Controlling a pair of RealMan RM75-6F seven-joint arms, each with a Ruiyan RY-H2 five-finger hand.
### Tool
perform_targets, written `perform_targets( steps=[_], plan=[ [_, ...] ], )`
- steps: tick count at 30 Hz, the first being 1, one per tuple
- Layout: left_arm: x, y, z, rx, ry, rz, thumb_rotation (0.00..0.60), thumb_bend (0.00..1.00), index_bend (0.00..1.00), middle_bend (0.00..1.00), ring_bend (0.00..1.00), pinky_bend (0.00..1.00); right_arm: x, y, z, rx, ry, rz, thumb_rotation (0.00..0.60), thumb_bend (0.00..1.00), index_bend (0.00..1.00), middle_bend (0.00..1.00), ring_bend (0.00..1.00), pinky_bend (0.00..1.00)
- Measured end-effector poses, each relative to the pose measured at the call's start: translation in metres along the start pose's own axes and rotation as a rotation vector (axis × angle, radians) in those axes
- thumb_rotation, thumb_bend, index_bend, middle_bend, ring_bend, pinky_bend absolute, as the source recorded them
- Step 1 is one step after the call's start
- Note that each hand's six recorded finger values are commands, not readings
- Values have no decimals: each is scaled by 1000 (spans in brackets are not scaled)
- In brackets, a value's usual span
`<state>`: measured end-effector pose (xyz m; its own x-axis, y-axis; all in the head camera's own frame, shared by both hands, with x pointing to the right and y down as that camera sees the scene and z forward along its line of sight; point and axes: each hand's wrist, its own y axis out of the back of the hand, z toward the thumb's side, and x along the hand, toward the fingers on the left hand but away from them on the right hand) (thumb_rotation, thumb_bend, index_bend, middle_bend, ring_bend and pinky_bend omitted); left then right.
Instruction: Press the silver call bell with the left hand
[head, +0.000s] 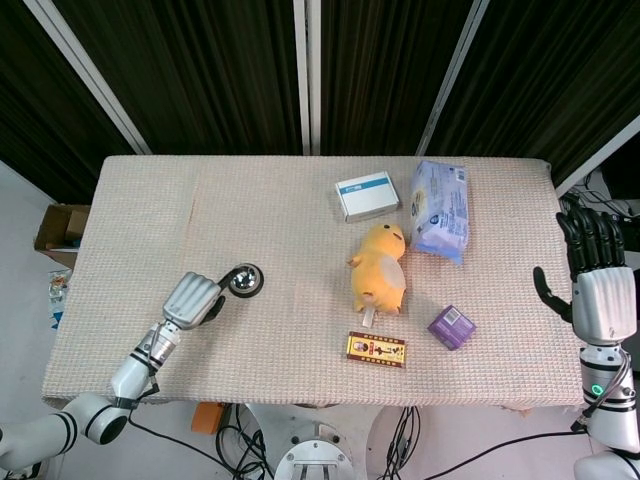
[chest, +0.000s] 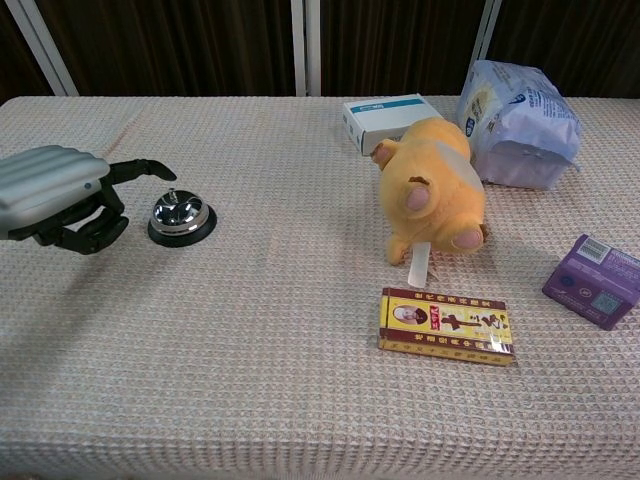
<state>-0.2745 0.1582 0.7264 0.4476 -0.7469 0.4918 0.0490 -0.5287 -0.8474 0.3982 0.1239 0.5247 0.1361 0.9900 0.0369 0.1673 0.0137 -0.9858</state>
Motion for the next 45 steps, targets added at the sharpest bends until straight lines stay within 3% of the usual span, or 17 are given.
perform_targets(
  steps=[29,40,45],
  plan=[
    [-4,-13,-4,-28,15,-43,600,576,145,825,831,803,0,-8,1,3,0,23,600,292,0,0,0,0],
    [0,9,-3,-27,4,39,600,576,145,826,832,803,0,-4,-1,2,-6,14,600,294,0,0,0,0],
    [-2,-2,-1,-18,0,-5,600,577,146,826,832,803,-1,-6,-2,4,-5,21,600,294,0,0,0,0]
  ],
)
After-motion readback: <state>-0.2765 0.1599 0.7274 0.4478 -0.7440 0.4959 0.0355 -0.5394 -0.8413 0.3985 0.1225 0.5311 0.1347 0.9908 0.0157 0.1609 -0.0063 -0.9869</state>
